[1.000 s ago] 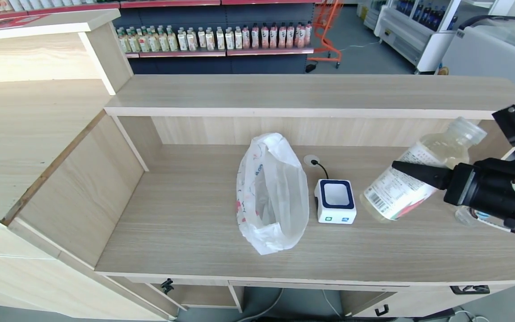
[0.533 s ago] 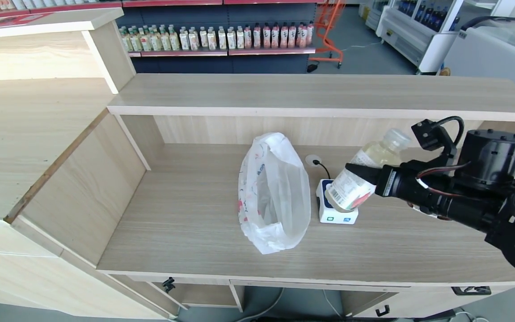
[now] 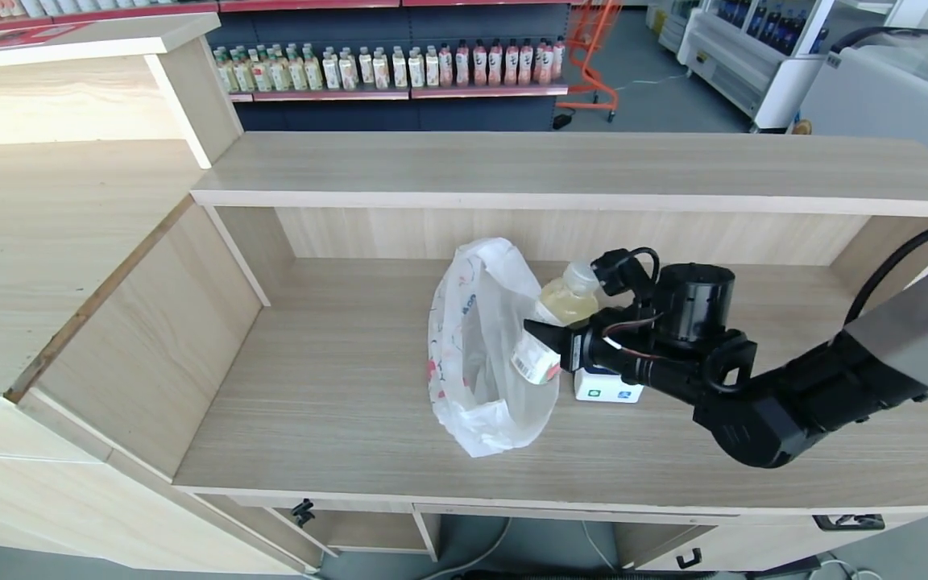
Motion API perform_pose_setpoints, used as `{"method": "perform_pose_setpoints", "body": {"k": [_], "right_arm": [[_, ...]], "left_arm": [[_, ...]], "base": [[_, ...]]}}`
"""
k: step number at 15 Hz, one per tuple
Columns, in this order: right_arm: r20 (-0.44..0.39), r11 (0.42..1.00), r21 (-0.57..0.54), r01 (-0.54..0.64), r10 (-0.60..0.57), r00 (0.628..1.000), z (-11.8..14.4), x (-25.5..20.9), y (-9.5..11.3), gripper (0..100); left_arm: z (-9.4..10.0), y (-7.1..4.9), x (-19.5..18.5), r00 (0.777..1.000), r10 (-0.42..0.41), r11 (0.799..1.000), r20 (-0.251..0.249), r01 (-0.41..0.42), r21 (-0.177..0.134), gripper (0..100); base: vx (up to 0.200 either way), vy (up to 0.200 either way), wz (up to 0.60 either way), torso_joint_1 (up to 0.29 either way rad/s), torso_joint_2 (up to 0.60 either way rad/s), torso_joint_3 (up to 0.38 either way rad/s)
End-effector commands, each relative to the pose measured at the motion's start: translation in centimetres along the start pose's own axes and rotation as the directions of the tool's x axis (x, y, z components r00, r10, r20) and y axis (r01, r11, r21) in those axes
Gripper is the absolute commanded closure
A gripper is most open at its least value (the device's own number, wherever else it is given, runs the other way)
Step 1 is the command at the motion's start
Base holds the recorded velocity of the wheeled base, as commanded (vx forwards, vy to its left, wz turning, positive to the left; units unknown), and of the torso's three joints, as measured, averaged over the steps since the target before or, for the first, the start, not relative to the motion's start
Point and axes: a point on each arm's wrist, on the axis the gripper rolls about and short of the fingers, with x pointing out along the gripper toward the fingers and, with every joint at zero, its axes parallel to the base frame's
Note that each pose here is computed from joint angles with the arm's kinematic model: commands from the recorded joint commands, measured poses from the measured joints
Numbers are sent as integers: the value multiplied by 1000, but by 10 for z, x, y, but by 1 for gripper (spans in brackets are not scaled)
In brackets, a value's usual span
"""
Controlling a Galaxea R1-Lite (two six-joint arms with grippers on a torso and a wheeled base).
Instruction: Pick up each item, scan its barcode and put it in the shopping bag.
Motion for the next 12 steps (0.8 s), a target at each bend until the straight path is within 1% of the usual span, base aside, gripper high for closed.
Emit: {"method": "perform_pose_setpoints", "body": {"k": [1, 2, 5, 9, 11, 12], "right_arm": [[-39, 999, -41, -21, 20, 999, -33, 25, 2, 100], [-26, 996, -85, -27, 25, 999, -39, 34, 1, 100], [-22, 985, -167, -42, 39, 999, -55, 52, 3, 100], [3, 979, -193, -69, 71, 997, -63, 70, 15, 100], [21, 966, -248, -69, 77, 997, -65, 81, 15, 100], [26, 964, -256, -70, 80, 996, -67, 84, 16, 100]], "left_arm": [[0, 0, 0, 1000, 1, 1000, -2, -1, 0, 0], [0, 0, 0, 1000, 1, 1000, -2, -1, 0, 0], [0, 0, 0, 1000, 0, 1000, -2, 0, -1, 0], [0, 0, 0, 1000, 1, 1000, -2, -1, 0, 0], [0, 0, 0, 1000, 1, 1000, -2, -1, 0, 0], [0, 0, 0, 1000, 1, 1000, -2, -1, -1, 0]], "base": [[0, 0, 0, 0, 0, 0], [0, 0, 0, 0, 0, 0], [0, 0, 0, 0, 0, 0], [0, 0, 0, 0, 0, 0], [0, 0, 0, 0, 0, 0], [0, 0, 0, 0, 0, 0]]}}
